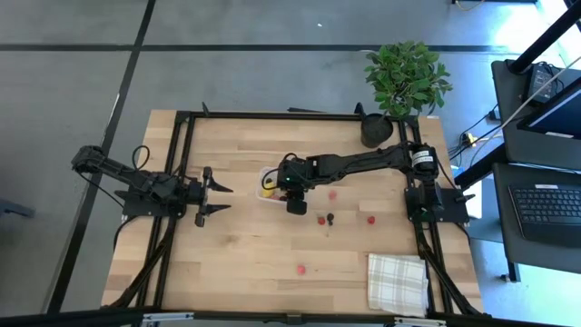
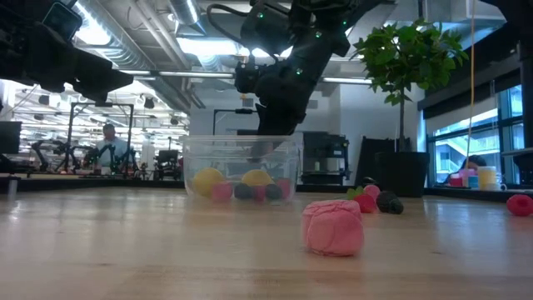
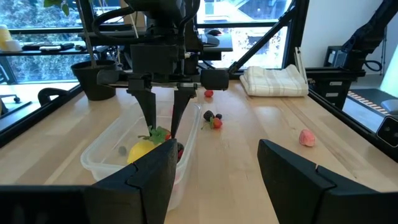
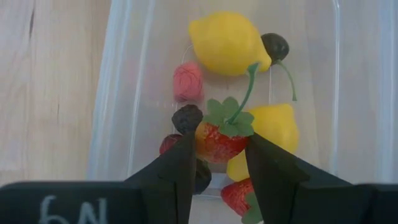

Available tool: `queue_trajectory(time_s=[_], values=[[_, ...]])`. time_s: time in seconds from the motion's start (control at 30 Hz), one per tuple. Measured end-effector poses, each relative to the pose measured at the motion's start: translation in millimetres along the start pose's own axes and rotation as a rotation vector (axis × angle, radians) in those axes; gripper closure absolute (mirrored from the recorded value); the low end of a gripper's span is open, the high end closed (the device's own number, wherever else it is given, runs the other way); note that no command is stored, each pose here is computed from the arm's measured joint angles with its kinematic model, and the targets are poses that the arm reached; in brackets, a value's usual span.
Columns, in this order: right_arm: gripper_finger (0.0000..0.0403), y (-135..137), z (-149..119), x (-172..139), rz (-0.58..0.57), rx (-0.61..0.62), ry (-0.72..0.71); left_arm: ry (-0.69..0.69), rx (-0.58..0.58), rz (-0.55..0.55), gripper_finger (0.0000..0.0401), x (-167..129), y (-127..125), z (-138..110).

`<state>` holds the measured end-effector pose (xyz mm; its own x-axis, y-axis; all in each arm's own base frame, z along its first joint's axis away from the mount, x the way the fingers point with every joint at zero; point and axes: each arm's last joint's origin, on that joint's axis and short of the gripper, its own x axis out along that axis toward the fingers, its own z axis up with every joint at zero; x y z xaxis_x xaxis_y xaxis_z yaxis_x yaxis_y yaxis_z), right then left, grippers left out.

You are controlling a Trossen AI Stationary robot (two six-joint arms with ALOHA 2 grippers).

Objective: Pick and placing Produce into tupperware
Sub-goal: Put the top strawberry into the transparent bin, then put the top blueberry into the transparent bin

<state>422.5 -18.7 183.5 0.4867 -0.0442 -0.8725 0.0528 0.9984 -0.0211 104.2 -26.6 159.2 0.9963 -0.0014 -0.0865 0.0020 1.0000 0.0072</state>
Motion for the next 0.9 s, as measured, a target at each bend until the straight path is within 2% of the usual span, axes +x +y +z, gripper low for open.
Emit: queue_trajectory(time_s=[0.2, 0.6, 0.8, 0.9], values=[[0.0261, 0, 0, 0, 0.000, -0.002, 0.000, 0.000, 0.000, 0.000, 0.0183, 0, 0, 0], [0.0175, 0, 0, 0, 0.000, 0.000, 0.000, 0.000, 0.000, 0.000, 0.0183, 0, 0, 0], [0.0167, 0, -2, -2, 0.000, 0.005, 0.042, 0.000, 0.000, 0.000, 0.0183, 0, 0, 0], [0.0167, -1, 0, -11, -0.003, 0.068, 0.086, 0.000, 0.000, 0.000, 0.0183, 0, 0, 0]])
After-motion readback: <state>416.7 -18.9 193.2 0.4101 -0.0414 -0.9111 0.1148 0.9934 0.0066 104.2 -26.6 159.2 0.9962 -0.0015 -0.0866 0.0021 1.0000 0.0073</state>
